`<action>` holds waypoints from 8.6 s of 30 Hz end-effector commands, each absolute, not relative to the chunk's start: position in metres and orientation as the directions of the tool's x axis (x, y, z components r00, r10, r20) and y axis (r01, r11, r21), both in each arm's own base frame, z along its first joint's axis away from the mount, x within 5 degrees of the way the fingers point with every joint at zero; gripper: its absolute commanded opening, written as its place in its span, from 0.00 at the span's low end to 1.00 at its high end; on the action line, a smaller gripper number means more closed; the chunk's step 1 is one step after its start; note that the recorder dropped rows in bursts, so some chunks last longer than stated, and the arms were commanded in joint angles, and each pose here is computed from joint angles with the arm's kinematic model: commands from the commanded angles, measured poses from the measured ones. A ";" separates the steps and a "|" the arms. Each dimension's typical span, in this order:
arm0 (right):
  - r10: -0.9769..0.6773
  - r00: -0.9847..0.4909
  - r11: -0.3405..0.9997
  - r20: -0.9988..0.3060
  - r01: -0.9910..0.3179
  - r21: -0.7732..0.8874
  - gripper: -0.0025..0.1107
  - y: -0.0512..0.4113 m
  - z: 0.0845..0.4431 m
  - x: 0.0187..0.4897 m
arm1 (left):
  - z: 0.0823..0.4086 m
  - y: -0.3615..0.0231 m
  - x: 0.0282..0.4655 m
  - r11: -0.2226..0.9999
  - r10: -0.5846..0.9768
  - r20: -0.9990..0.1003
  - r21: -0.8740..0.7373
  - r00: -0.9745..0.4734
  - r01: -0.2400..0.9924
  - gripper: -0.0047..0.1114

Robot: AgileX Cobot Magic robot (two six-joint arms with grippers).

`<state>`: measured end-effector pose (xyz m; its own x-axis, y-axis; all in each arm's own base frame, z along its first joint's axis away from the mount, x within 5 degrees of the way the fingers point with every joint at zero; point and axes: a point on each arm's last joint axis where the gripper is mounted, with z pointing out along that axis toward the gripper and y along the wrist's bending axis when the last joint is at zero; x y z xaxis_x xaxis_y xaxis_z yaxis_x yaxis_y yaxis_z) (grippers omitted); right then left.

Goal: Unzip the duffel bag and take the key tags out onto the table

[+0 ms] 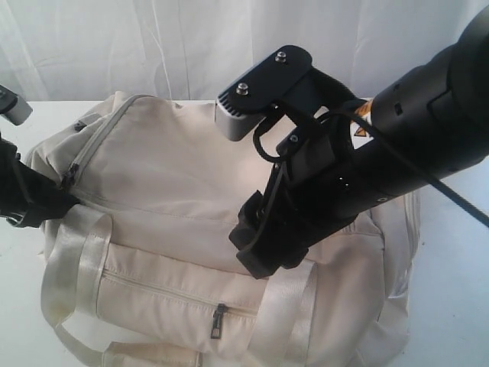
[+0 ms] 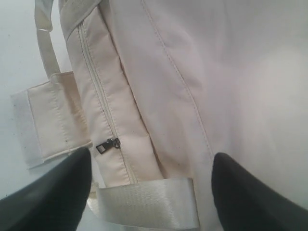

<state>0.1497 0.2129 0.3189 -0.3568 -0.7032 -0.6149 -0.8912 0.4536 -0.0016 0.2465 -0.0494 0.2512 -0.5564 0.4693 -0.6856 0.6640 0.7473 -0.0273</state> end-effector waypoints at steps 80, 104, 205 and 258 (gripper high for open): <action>-0.512 0.103 0.309 -0.853 -0.904 -0.295 0.51 0.373 0.219 0.159 | 0.319 -0.068 0.246 0.725 0.203 -0.834 -0.225 -0.514 0.651 0.04; -0.663 0.134 0.050 -0.737 -0.974 -0.222 0.02 0.385 0.193 0.105 | 0.320 -0.066 0.251 0.756 0.164 -0.842 -0.227 -0.514 0.613 0.04; -0.289 -0.188 0.451 -0.939 -0.892 0.039 0.75 0.393 0.257 0.164 | 0.355 -0.117 0.349 0.707 0.678 -0.366 0.091 -0.637 0.701 0.04; -0.765 -0.262 0.357 -0.588 -0.933 -0.049 0.61 0.313 0.347 0.303 | 0.320 -0.088 0.280 0.773 0.474 -0.489 -0.166 -0.732 0.612 0.64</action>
